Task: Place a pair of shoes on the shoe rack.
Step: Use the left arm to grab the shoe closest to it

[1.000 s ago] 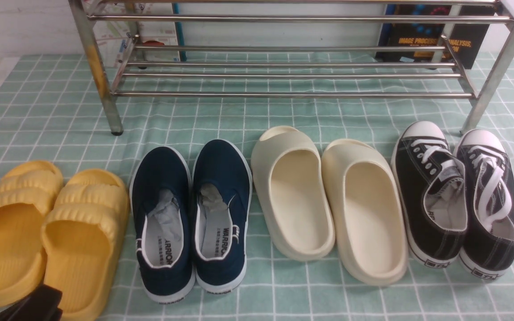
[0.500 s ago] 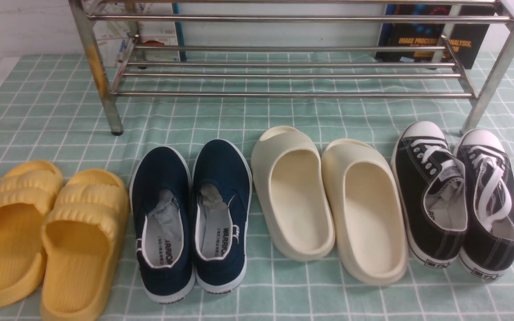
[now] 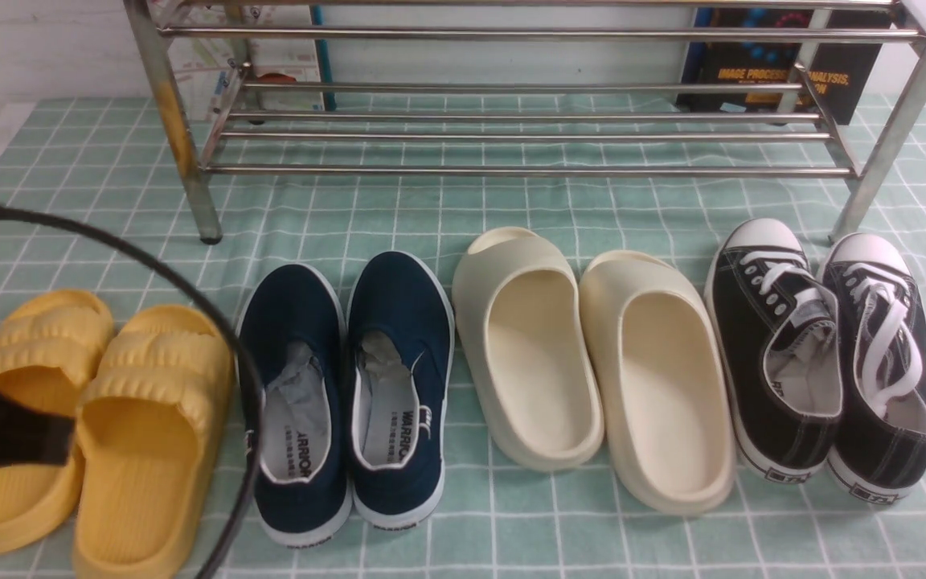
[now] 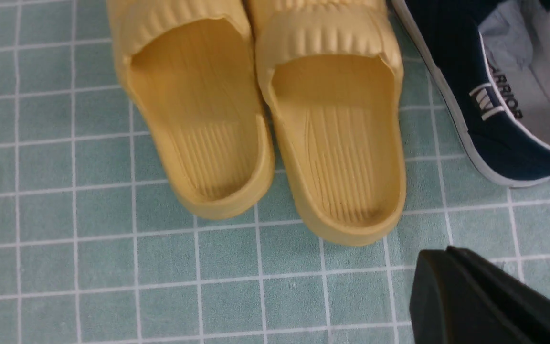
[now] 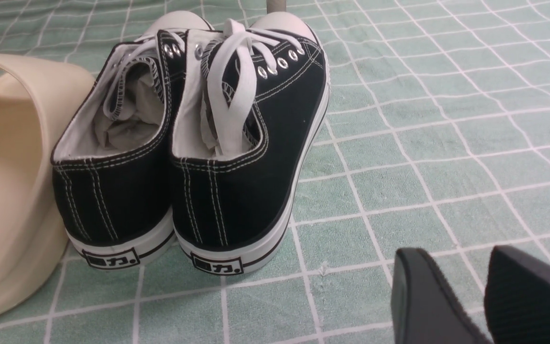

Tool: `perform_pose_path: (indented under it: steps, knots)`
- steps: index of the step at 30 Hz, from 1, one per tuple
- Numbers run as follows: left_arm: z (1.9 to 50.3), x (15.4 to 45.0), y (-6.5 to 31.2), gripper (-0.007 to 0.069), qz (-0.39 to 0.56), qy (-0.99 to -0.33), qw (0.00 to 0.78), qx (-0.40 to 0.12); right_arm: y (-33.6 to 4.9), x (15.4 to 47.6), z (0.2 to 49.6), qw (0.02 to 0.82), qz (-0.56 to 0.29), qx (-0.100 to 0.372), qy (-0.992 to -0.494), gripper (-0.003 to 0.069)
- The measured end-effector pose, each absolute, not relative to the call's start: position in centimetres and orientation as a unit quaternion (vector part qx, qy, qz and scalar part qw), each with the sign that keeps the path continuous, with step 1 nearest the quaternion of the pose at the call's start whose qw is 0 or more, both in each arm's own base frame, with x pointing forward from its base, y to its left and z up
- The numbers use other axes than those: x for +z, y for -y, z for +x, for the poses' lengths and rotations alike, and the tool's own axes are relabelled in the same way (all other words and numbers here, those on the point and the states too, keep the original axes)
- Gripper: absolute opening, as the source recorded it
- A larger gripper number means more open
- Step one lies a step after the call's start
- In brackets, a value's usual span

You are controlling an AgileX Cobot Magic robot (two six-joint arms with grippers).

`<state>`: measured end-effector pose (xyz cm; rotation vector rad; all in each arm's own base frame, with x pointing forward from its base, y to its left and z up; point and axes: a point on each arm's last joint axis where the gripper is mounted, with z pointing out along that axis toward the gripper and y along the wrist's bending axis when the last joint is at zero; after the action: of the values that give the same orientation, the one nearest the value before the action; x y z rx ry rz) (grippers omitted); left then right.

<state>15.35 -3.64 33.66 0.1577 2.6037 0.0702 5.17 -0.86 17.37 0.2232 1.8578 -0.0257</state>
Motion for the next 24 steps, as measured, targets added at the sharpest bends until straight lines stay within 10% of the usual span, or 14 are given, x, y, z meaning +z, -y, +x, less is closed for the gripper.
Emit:
perform_pose_path:
  steps: [8,17,24]
  knots:
    - [22.6,30.0,8.5,0.0090,0.000,-0.987,0.159,0.014,0.9,17.4,5.2,0.593,0.096,-0.011,-0.799,0.0239]
    - [27.4,23.3,11.1,0.0412,-0.048,-0.993,0.111,0.002,0.9,17.4,5.2,0.593,0.096,-0.011,-0.799,0.0239]
    - [28.7,20.4,11.3,0.0403,-0.059,-0.994,0.090,0.033,0.9,17.4,5.2,0.593,0.096,-0.011,-0.799,0.0239]
